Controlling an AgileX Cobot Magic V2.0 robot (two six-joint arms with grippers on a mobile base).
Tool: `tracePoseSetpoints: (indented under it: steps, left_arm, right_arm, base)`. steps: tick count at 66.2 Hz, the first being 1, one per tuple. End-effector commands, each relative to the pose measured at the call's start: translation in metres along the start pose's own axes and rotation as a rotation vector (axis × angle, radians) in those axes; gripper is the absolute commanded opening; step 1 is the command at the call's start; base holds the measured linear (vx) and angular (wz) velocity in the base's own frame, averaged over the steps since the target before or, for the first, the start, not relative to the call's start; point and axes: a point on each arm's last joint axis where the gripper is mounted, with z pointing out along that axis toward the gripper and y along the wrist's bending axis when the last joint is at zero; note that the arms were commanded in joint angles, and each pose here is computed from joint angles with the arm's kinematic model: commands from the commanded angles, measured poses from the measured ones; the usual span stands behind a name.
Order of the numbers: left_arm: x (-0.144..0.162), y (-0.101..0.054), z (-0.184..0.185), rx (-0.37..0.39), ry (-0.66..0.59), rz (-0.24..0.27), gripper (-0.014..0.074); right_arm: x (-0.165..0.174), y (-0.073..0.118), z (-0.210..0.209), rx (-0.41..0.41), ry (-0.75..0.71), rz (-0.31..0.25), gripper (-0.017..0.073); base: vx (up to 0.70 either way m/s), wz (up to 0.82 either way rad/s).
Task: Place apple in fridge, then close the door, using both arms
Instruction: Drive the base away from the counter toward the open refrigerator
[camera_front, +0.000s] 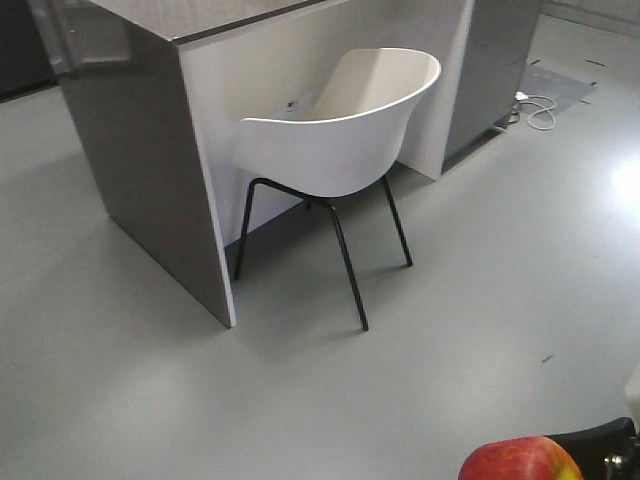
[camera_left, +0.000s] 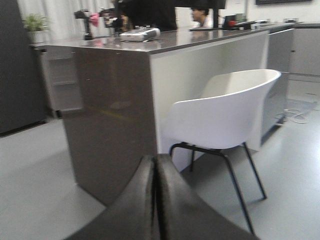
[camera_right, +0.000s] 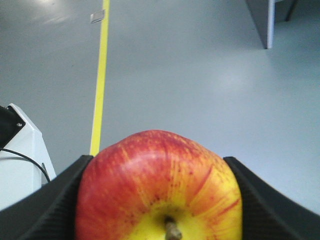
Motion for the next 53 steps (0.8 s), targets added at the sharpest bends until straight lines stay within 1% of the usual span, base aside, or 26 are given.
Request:
tracePoseSetpoints:
  steps: [1, 26, 53]
  left_arm:
    - [-0.0134, -0.0008, -0.0025, 0.012, -0.107, -0.012, -0.0006]
    - [-0.0134, -0.0008, -0.0025, 0.012, -0.107, -0.012, -0.0006]
    - [-0.0134, -0.0008, -0.0025, 0.012, -0.107, -0.012, -0.0006]
  right_arm:
    - [-0.0112, 0.0039, -0.0047, -0.014, -0.072, 0.001, 0.0204]
    - [-0.0112, 0.0039, -0.0047, -0.014, -0.072, 0.001, 0.0204]
    - [-0.0111, 0.0040, -0.0047, -0.014, -0.071, 0.001, 0.0204]
  base:
    - [-0.03, 0.53]
    - [-0.03, 0.55]
    - [0.00, 0.45]
